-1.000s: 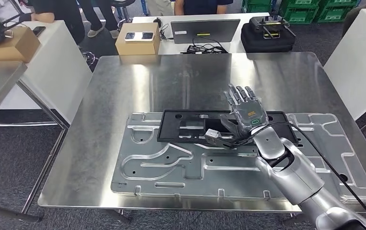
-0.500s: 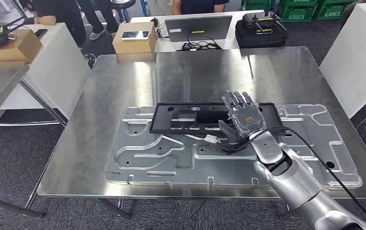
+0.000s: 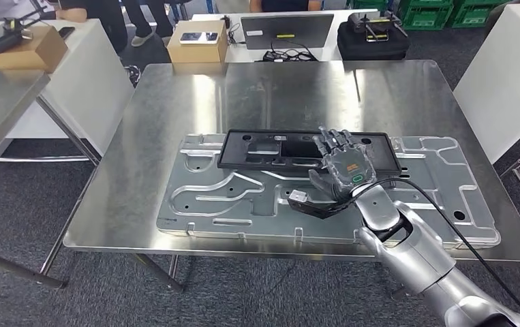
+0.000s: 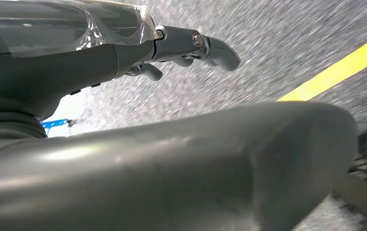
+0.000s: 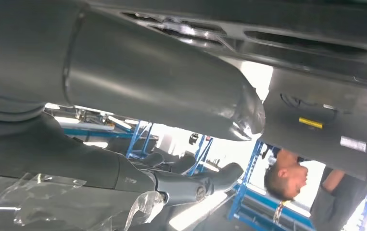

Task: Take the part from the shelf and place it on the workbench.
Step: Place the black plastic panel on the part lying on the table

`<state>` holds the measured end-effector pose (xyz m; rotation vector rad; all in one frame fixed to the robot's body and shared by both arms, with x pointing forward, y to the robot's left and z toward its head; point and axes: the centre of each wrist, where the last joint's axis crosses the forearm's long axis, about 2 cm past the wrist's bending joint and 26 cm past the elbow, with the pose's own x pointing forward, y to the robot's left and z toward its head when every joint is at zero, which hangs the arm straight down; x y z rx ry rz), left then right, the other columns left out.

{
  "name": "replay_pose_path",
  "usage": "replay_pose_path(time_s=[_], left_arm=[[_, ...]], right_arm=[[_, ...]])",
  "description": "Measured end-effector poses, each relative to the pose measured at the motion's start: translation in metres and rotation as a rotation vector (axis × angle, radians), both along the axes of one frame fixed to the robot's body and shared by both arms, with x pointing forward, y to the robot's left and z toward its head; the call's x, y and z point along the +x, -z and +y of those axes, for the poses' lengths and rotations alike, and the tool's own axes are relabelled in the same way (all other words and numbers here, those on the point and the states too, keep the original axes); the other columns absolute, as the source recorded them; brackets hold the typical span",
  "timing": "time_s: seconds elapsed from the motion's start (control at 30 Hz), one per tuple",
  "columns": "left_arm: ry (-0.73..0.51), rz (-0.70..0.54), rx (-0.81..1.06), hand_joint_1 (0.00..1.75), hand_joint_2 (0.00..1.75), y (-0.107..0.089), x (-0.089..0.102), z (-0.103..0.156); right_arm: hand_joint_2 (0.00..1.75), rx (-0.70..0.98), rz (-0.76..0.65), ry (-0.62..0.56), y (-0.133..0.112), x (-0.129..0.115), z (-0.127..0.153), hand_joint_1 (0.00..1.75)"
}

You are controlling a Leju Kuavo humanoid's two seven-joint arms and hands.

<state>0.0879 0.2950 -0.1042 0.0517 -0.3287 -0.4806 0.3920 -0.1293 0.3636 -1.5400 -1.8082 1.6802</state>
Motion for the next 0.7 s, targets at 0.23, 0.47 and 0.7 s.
replay_pose_path(time_s=[0.23,0.47,0.7], left_arm=[[-0.001,0.003,-0.008,0.00,0.00,0.000,-0.002,-0.003],[-0.002,0.003,-0.007,0.00,0.00,0.000,-0.002,-0.002],[-0.004,0.006,-0.014,0.00,0.00,0.001,-0.004,-0.004]], right_arm=[[0.00,-0.009,0.016,0.002,0.007,0.000,-0.001,0.00],[0.00,-0.013,0.017,-0.003,0.007,0.000,0.001,0.00],[0.00,-0.022,0.038,0.002,0.012,0.001,0.000,0.00]])
